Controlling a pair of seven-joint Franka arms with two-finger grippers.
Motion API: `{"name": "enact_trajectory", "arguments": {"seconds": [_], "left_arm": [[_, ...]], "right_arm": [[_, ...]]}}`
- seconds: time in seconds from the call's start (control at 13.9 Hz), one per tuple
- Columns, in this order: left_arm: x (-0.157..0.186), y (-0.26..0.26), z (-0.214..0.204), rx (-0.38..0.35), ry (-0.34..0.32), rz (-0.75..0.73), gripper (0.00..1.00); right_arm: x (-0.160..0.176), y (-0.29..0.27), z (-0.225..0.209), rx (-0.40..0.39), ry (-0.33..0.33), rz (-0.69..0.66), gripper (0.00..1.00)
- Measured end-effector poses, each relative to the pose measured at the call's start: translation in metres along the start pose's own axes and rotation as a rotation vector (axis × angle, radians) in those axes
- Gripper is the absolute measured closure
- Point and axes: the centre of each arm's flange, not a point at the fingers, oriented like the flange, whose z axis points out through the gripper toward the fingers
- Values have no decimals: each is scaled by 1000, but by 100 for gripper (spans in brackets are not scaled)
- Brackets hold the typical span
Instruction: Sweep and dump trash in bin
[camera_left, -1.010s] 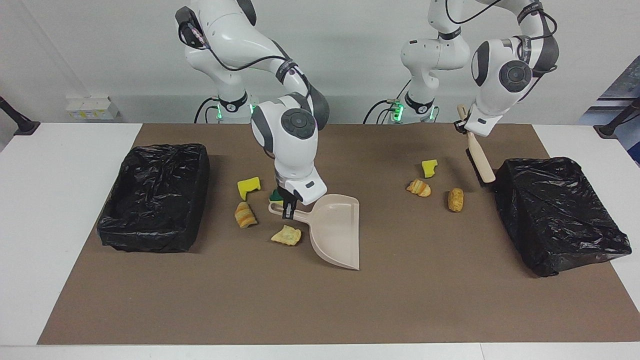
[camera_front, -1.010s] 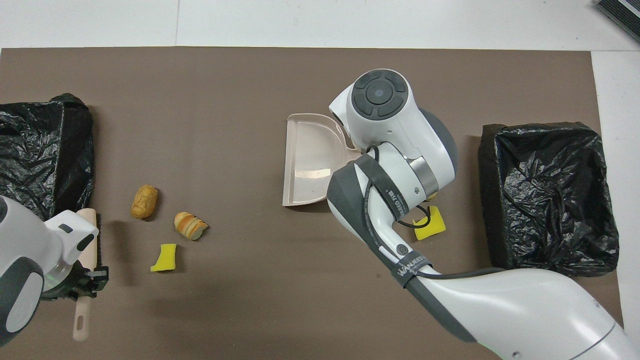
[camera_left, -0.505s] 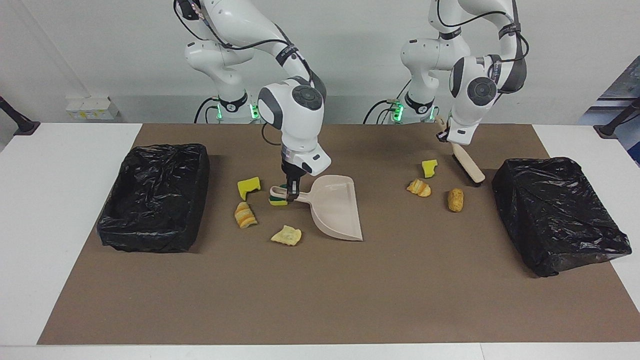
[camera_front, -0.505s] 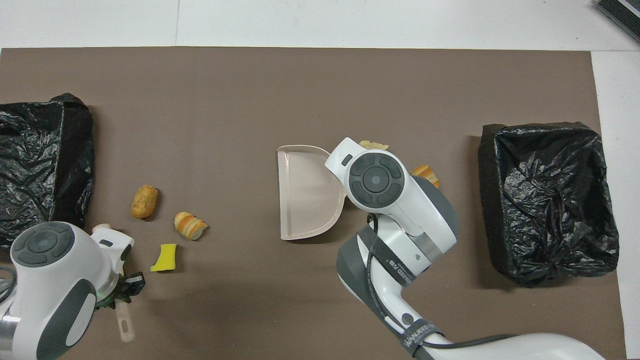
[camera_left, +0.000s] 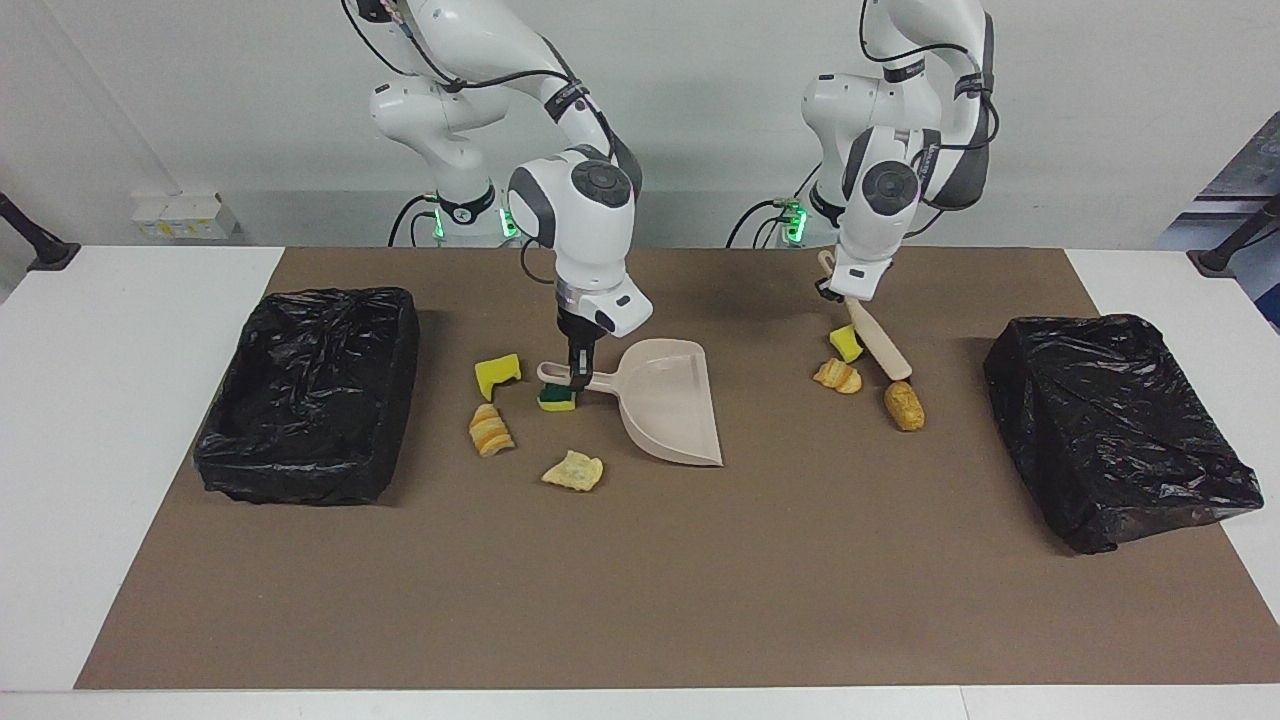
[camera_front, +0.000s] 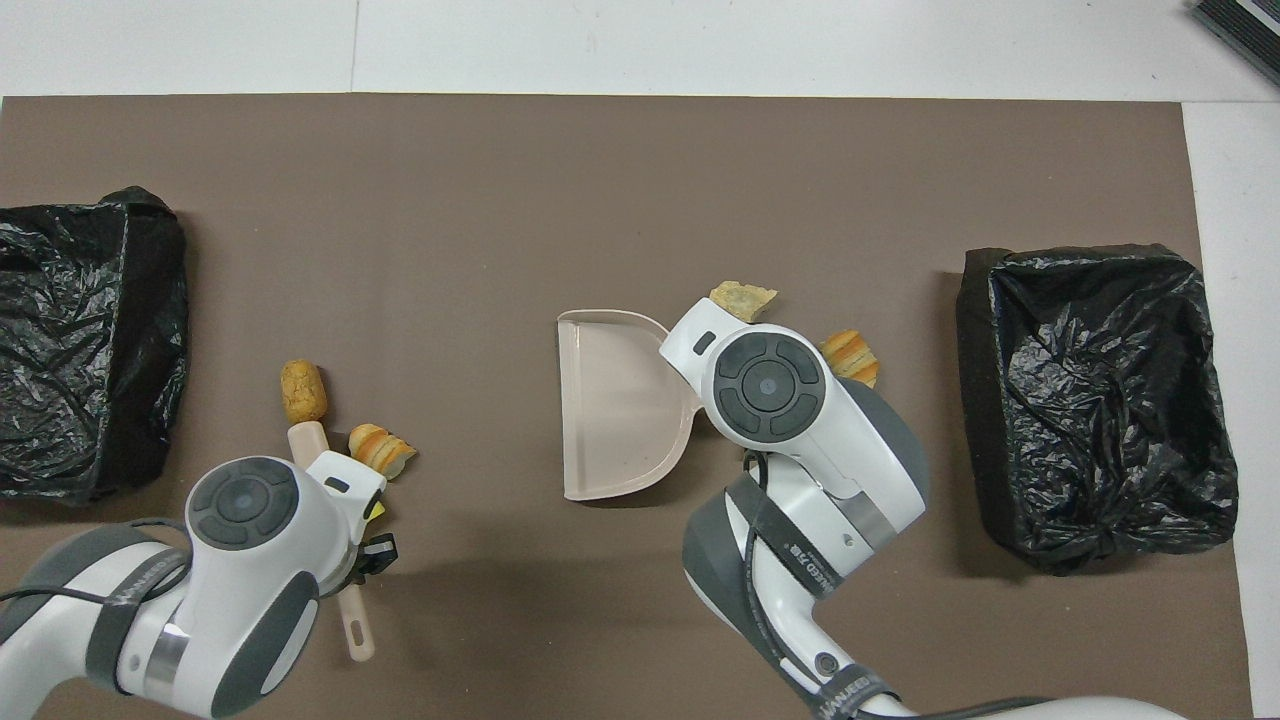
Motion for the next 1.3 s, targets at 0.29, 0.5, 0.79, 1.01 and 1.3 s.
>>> {"name": "enact_trajectory", "arguments": {"seconds": [0.29, 0.5, 0.79, 1.01, 1.3], "left_arm": [[0, 46, 4, -49, 31, 83, 73], [-2, 79, -2, -89, 7, 143, 73], [-27, 126, -19, -172, -22, 224, 73], [-51, 184, -30, -233, -52, 282, 73], [-49, 222, -50, -274, -68, 295, 73]], "right_arm": [[3, -5, -3, 27, -10, -3, 68], [3, -5, -3, 27, -10, -2, 68], [3, -6, -3, 30, -10, -1, 68], [2, -6, -2, 37, -13, 0, 68], [2, -6, -3, 36, -13, 1, 68]]}}
